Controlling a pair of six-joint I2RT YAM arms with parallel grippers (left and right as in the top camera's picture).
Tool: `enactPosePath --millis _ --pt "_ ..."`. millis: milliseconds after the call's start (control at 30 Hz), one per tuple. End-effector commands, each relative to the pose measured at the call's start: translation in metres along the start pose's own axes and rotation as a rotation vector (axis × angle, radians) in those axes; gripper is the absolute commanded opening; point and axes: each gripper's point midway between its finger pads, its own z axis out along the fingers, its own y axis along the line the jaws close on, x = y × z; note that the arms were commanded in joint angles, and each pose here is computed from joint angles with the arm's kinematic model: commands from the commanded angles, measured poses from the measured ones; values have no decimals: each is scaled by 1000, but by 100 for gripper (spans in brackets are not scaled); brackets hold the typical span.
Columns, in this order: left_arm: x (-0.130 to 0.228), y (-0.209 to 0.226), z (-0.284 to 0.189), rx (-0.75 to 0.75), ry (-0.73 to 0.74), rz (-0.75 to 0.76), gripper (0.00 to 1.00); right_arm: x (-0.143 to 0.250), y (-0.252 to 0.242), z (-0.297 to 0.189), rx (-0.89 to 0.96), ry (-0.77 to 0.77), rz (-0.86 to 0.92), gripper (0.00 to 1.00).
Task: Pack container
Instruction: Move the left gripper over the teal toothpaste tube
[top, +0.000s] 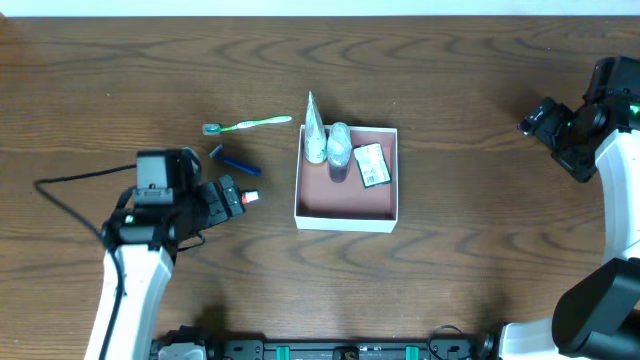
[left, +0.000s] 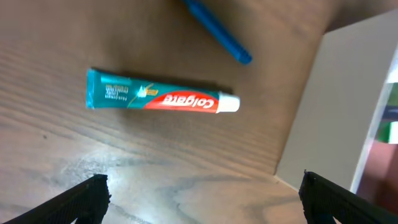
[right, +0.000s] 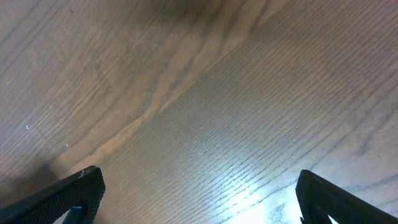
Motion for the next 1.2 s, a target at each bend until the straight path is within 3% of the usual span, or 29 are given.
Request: enactPosePath --millis 0,200,300,433,533,700,967,1167 --pt "6 0 12 6 66 -37 98 3 3 2 -5 10 -7 99" --pt "11 -5 30 34 138 -106 98 3 3 2 -5 10 -7 99" --pt "3 -4 35 16 110 -264 99 3 3 2 -5 10 -7 99" --pt "-8 17 38 -107 28 -618 95 3 3 2 -5 10 -7 99" --pt "-15 29 40 -165 -41 -814 100 3 3 2 -5 10 -7 99" --pt "-32 28 52 -142 -92 -831 98 3 3 2 -5 10 -7 99" --pt "-7 40 96 -245 29 -985 98 3 3 2 -5 10 -7 99" --pt "-4 42 111 -256 51 -991 98 3 3 2 -5 10 -7 99"
